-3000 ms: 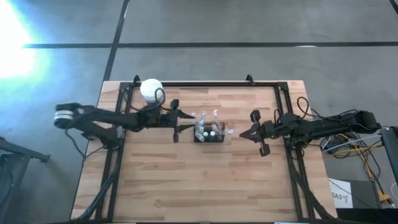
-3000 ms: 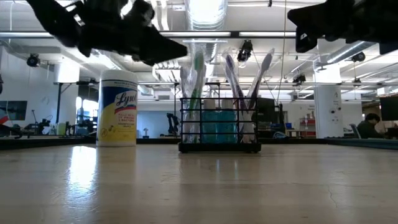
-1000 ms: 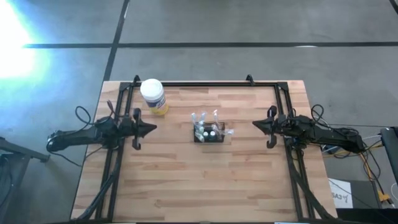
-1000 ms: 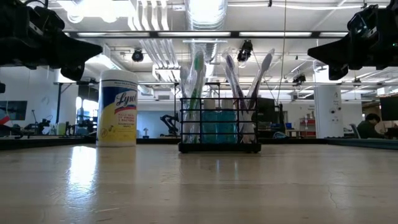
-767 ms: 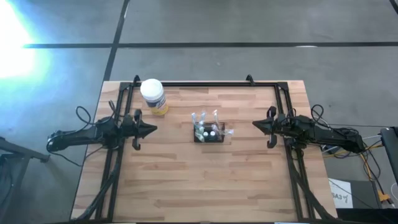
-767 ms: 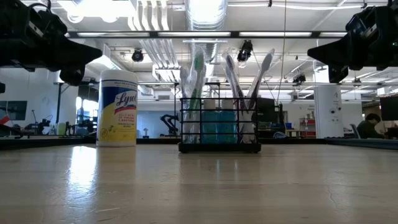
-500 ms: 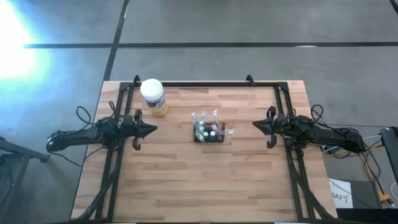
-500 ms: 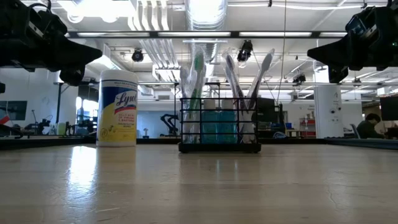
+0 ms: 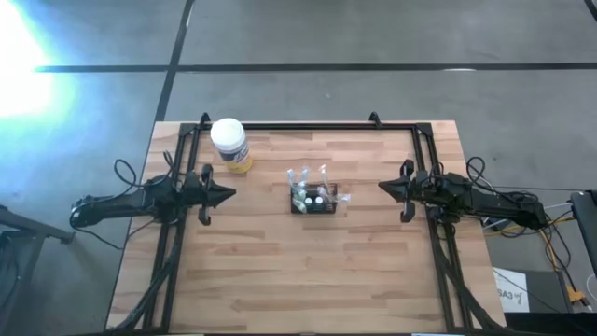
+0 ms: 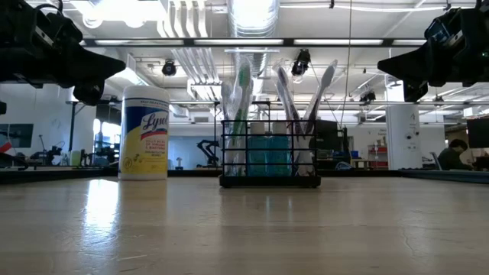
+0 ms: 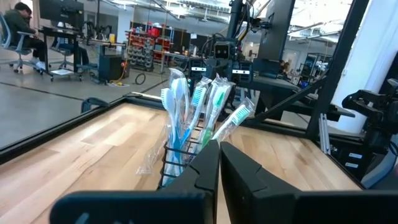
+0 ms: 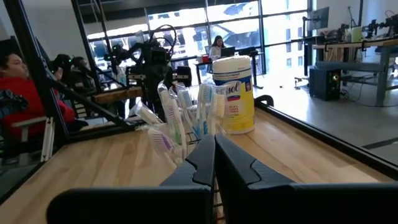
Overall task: Pick & Place toothbrushing station
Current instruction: Return to Home Position
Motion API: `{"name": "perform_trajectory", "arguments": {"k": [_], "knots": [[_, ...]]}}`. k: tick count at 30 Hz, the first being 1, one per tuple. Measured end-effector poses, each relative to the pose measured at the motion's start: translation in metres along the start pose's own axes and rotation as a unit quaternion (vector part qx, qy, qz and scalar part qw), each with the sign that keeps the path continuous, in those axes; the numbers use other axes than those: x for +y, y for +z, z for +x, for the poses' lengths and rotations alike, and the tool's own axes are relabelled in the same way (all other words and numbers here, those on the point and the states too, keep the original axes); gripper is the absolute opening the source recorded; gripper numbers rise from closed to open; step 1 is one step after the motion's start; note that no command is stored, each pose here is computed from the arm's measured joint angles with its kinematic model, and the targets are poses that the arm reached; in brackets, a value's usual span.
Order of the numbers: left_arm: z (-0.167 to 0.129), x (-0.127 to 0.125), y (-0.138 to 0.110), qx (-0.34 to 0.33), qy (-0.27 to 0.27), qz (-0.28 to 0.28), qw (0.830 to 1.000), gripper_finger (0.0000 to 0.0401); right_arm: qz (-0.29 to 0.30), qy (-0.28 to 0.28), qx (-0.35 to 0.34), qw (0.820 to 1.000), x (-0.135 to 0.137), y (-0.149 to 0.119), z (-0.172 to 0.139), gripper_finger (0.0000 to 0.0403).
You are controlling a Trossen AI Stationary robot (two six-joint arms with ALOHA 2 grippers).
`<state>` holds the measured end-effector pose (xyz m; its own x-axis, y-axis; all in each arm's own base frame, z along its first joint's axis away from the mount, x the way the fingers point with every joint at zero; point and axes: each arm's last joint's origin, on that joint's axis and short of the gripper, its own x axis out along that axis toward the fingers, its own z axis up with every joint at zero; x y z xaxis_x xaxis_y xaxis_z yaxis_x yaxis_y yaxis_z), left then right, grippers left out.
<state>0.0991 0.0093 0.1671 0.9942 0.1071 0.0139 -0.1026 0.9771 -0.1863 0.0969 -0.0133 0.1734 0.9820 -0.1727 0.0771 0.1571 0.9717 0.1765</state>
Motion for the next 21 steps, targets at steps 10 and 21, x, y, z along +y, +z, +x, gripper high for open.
{"name": "perform_trajectory", "arguments": {"k": [10, 21], "knots": [[0.0000, 0.0000, -0.0001, 0.000, 0.000, 0.000, 1.000, 0.0023, 0.000, 0.000, 0.000, 1.000, 0.0000, 0.0001, 0.0000, 0.0008], [0.0000, 0.0000, -0.0003, 0.000, 0.000, 0.000, 1.000, 0.0021, 0.000, 0.000, 0.000, 1.000, 0.0000, 0.0001, 0.0000, 0.0009]]}}
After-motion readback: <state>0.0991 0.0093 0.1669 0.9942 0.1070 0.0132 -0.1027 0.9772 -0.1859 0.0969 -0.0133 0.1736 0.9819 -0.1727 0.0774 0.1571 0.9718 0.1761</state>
